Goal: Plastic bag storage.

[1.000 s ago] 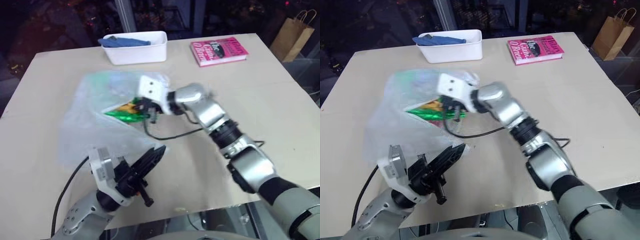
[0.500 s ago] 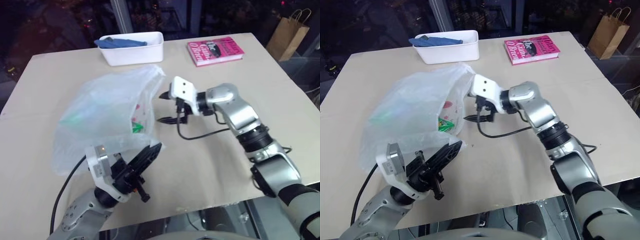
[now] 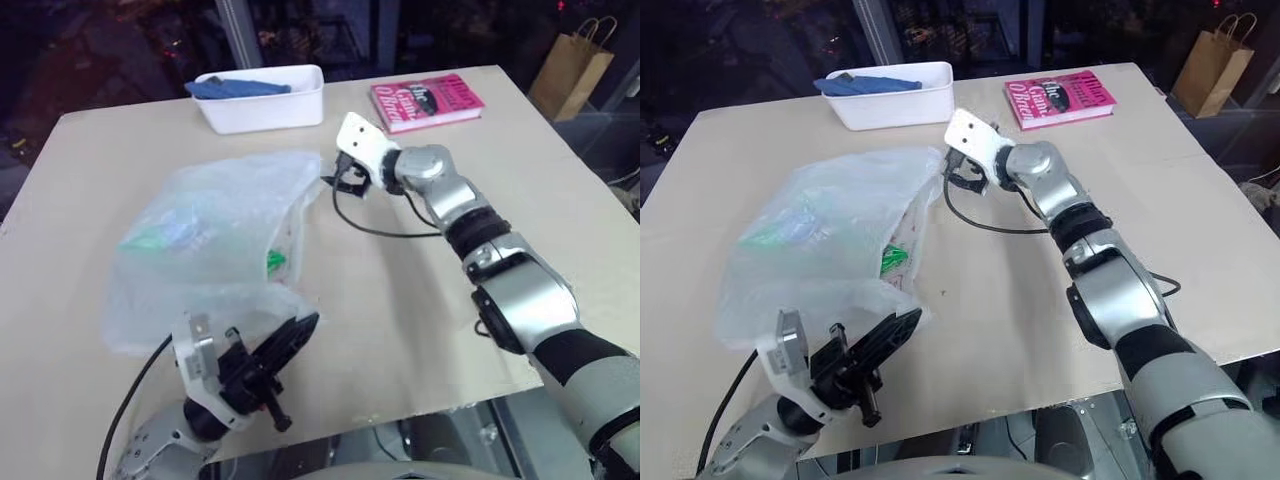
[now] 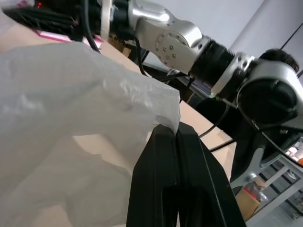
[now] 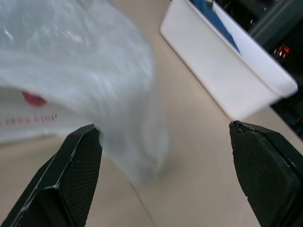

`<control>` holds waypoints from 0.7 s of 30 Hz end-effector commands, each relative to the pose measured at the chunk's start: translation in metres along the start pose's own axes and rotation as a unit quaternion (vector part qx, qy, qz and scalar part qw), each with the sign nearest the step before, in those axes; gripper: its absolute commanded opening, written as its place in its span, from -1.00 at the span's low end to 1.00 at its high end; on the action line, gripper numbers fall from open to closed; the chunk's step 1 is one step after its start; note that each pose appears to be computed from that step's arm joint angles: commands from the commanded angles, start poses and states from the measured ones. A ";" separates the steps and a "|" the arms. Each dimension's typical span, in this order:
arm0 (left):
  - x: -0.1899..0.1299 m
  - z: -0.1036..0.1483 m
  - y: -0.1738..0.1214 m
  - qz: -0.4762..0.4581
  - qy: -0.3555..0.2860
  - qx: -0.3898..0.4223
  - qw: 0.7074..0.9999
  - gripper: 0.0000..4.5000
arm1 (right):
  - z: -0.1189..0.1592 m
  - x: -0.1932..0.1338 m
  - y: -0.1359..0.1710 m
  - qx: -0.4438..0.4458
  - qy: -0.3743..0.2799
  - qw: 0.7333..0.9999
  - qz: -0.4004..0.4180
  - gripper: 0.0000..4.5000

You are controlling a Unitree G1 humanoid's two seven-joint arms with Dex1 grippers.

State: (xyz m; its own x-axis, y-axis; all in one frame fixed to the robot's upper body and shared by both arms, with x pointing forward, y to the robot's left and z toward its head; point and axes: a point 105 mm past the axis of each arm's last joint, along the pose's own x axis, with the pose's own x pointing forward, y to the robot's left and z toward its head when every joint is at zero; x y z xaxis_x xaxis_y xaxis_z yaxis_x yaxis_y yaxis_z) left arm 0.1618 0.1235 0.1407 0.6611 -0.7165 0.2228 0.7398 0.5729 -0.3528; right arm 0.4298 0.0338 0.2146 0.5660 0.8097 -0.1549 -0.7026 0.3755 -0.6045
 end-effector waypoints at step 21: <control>0.029 0.047 0.043 0.039 -0.015 0.115 0.992 -1.00 | -0.044 -0.109 -0.050 0.109 0.087 0.989 0.045 -0.97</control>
State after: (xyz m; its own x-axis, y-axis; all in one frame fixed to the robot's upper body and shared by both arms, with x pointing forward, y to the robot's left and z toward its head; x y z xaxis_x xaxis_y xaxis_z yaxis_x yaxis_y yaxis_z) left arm 0.2097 0.1398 0.1639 0.7071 -0.6734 0.2159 0.7069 0.6802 -0.1938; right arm 0.4339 -0.0999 0.1933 0.5942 0.6975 -0.4005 -0.7963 0.4402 -0.4147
